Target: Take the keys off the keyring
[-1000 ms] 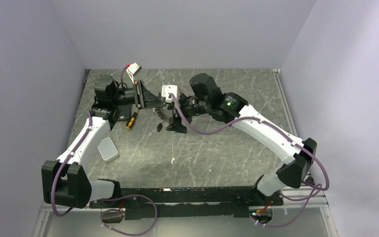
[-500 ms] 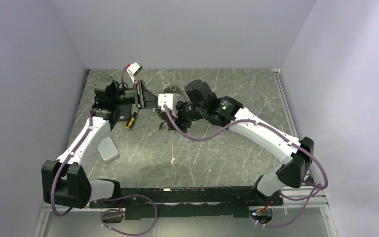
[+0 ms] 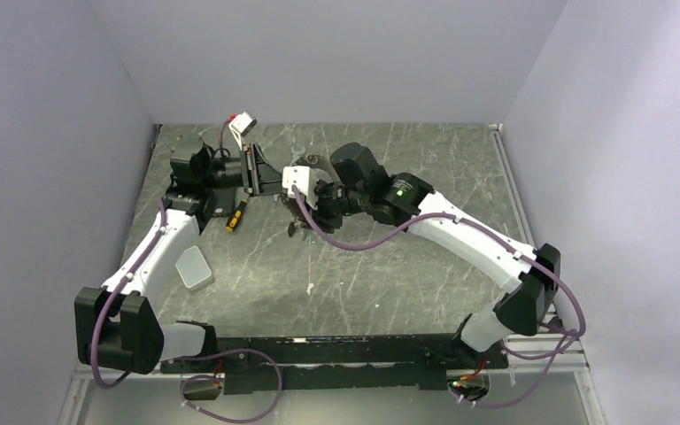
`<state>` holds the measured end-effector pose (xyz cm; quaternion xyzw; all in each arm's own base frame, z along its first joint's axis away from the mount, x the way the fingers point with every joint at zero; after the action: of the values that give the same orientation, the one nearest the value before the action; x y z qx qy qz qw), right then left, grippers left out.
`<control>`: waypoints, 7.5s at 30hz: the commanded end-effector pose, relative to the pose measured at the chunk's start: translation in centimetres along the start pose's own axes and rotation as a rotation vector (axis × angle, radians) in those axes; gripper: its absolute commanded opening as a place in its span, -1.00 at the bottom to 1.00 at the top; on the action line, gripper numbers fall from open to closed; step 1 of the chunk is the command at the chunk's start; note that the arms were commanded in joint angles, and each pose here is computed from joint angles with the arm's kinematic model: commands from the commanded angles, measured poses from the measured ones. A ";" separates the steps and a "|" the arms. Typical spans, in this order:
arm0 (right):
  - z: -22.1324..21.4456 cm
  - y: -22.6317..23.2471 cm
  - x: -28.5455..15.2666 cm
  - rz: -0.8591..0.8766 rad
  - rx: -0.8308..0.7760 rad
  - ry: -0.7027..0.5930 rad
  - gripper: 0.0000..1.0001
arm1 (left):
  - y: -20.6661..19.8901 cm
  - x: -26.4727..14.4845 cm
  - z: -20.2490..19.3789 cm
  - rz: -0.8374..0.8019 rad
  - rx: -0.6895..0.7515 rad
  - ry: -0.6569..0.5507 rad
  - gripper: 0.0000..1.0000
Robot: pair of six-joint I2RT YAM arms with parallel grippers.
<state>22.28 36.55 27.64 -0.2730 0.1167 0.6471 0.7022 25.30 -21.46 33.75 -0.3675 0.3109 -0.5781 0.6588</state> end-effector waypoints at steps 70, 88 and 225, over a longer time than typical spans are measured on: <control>2.7 2.4 -6.3 0.312 0.348 -0.322 -1.00 | 1.0 3.7 -7.3 -0.088 0.477 0.270 0.60; 2.4 2.4 -7.1 0.315 0.357 -0.331 -1.00 | -0.4 2.5 -8.6 -0.097 0.477 0.306 -1.00; -4.6 3.8 -3.9 0.354 0.553 -0.247 0.10 | 2.1 2.5 -9.0 -0.051 0.456 0.392 -1.00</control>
<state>19.07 30.94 23.83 0.0426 0.2822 0.7219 0.6304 19.42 -24.63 27.42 -0.0986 0.3068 -0.6910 0.6470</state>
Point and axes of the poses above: each gripper's point midway between its finger pads, its own x axis out along the fingers, its own y axis along the line the jaws close on, z = x × y, the point moved 1 cm from there along -x, back along the fingers, and after that the axes turned 2 degrees about -x, right-handed, at the moved point
